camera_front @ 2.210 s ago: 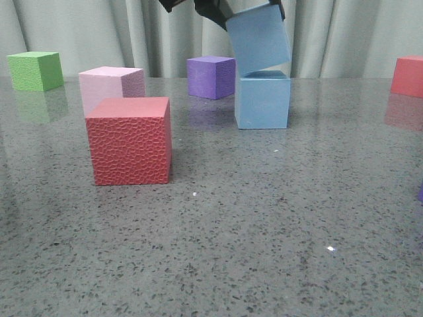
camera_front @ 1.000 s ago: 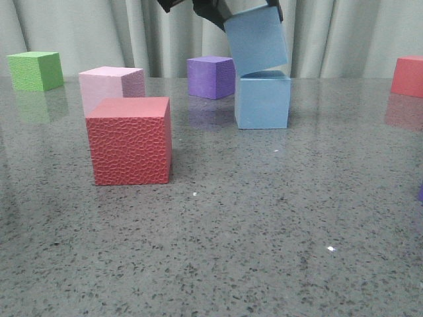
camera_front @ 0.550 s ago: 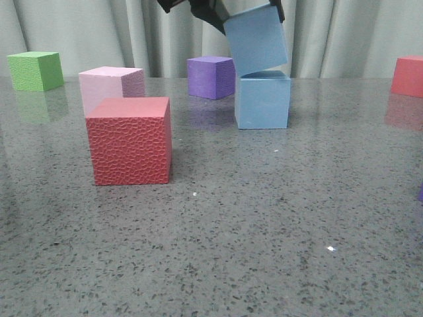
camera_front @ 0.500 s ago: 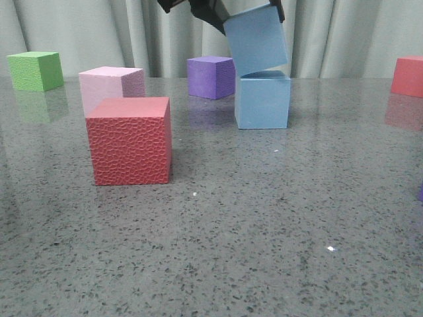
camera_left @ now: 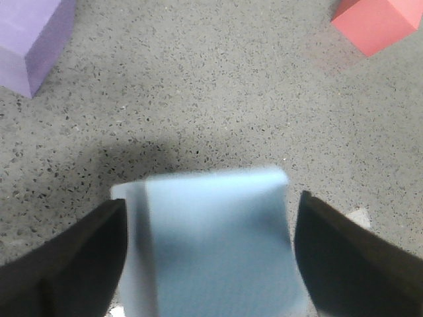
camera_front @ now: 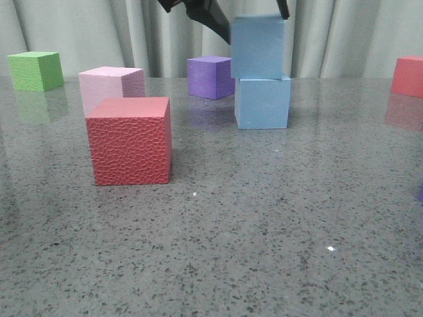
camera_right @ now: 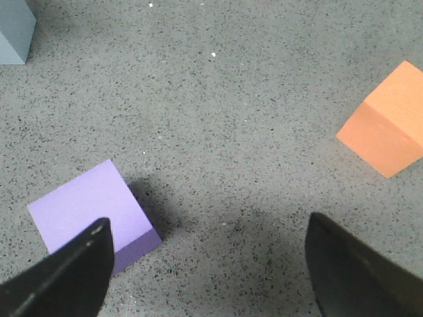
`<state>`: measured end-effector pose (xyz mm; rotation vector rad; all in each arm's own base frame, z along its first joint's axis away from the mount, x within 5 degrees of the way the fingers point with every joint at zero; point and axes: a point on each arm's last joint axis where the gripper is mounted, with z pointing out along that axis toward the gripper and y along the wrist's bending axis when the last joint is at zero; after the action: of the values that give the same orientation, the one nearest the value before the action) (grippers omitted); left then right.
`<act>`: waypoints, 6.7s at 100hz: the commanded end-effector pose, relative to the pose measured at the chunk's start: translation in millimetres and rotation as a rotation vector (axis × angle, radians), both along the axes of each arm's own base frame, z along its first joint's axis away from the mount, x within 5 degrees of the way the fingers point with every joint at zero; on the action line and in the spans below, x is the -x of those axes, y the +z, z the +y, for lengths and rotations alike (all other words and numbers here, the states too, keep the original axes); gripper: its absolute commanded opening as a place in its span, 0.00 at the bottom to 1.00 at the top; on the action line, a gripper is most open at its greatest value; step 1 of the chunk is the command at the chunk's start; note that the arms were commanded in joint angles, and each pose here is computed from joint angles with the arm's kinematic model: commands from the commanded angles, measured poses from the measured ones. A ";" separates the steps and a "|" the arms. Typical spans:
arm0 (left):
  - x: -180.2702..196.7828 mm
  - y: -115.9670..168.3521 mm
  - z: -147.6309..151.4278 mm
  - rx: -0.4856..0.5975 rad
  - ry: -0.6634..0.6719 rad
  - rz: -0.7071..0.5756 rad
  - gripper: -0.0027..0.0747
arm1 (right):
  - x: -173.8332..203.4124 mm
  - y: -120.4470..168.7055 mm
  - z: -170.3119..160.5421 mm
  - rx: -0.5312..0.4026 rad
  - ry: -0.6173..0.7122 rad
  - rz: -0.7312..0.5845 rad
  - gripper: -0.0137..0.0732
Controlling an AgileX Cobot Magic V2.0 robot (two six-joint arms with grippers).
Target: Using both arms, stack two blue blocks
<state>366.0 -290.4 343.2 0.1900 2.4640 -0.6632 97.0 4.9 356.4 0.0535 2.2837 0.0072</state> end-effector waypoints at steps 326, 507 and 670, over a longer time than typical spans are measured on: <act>268.5 17.9 283.5 -0.315 0.366 -0.363 0.75 | -2.1 11.4 -2.3 0.030 0.002 -0.086 0.84; 272.1 10.3 283.8 -0.310 0.368 -0.374 0.01 | -0.3 8.7 -3.0 0.034 -0.005 -0.051 0.02; 312.2 -123.3 285.9 -0.174 0.404 -0.895 0.01 | -0.3 8.7 -3.0 0.034 -0.005 -0.051 0.02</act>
<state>55.1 -4.5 209.1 0.0438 1.7270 -0.1158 95.4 3.7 354.7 0.0568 2.3092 -0.0105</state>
